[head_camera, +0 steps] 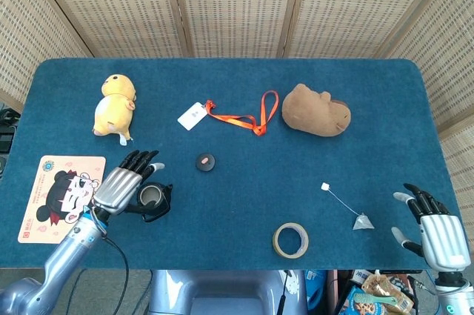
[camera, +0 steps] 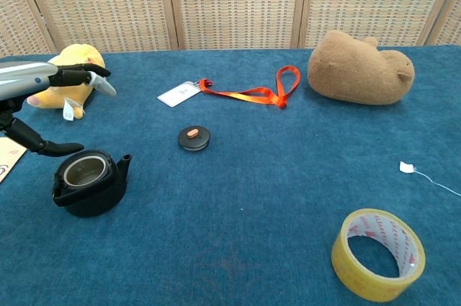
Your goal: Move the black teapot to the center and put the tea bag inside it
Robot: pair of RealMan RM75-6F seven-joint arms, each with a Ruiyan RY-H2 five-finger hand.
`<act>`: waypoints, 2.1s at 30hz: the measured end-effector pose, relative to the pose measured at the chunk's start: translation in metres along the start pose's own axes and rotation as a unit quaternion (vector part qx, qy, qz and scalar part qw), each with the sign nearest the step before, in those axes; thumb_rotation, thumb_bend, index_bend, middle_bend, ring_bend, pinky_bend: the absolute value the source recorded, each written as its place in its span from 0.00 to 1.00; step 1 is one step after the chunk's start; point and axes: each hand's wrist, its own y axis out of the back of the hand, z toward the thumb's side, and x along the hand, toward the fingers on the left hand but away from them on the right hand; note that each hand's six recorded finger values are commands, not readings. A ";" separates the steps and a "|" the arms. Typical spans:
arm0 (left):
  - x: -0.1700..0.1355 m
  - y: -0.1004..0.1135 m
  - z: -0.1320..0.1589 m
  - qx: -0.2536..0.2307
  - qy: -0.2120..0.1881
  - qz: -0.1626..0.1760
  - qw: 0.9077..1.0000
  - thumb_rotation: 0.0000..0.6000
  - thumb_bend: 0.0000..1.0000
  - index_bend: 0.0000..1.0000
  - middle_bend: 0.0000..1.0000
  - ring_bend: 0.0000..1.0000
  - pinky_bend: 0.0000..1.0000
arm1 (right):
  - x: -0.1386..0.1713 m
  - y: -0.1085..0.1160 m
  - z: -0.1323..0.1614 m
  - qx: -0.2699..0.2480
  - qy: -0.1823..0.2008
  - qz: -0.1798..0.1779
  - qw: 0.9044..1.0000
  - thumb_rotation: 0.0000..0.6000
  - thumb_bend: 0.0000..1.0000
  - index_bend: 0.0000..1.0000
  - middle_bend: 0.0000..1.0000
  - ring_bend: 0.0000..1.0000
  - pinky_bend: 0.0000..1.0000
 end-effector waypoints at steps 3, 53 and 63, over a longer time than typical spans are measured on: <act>0.004 0.001 0.007 -0.005 -0.009 -0.003 1.000 0.73 0.30 0.23 0.00 0.00 0.00 | 0.002 0.000 -0.001 0.000 -0.003 0.000 1.000 1.00 0.37 0.32 0.27 0.25 0.41; -0.011 -0.049 0.016 0.014 -0.013 -0.123 0.992 0.71 0.30 0.41 0.00 0.00 0.00 | 0.006 -0.002 -0.008 -0.002 -0.018 0.002 1.000 1.00 0.37 0.32 0.27 0.25 0.41; -0.036 -0.045 -0.001 0.041 -0.001 -0.128 0.991 0.71 0.30 0.41 0.00 0.00 0.00 | 0.004 -0.004 -0.005 -0.003 -0.014 0.004 1.000 1.00 0.37 0.32 0.27 0.25 0.41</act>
